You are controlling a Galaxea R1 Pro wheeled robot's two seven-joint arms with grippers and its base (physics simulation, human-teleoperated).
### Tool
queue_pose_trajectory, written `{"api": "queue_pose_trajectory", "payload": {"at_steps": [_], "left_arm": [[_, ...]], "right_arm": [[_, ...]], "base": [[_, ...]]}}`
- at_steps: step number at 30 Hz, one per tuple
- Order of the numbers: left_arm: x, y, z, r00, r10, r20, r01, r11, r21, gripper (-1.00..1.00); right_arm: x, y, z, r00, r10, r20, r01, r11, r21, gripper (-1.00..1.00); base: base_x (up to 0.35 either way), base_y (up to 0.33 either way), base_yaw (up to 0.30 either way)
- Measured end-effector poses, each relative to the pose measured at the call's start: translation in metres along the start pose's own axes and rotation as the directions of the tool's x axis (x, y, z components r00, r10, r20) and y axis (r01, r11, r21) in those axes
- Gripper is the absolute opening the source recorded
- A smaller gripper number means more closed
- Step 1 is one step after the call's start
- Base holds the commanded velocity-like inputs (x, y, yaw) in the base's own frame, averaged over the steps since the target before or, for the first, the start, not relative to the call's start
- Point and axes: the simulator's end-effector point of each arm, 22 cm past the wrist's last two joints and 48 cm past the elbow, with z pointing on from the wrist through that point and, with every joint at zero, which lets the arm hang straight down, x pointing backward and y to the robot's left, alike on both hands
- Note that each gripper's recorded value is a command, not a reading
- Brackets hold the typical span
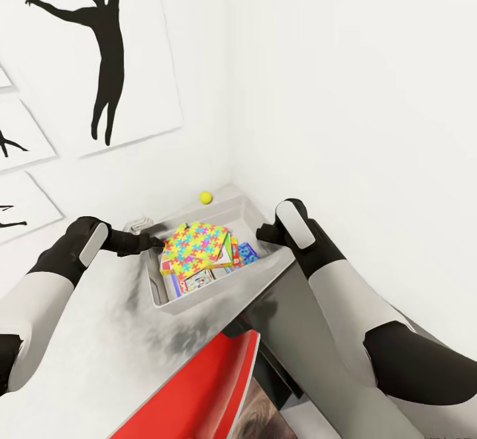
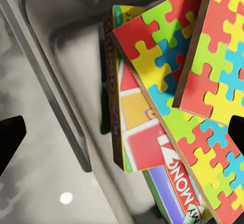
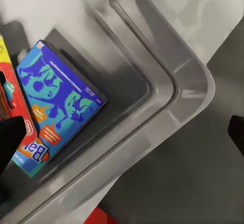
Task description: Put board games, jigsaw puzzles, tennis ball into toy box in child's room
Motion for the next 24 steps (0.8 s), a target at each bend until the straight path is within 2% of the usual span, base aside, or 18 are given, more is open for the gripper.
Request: {"api": "queue_pose_trajectory", "payload": {"at_steps": [14,24], "left_arm": [[0.0004,-0.0002,0.0006,1.0,-0.001,-0.001,0.001,1.0,0.002,1.0],[0.004,0.0032,0.007,1.0,-0.005,-0.011,0.005,1.0,-0.001,1.0]], "right_arm": [[-0.0013,0.0007,0.0001,1.0,0.0,0.003,0.0,1.0,0.0,1.0],[0.0028,-0.0007,0.008,1.0,0.001,-0.011,-0.001,1.0,0.003,1.0]], "base": [[0.0,0.0,0.0],[0.0,0.0,0.0]]}}
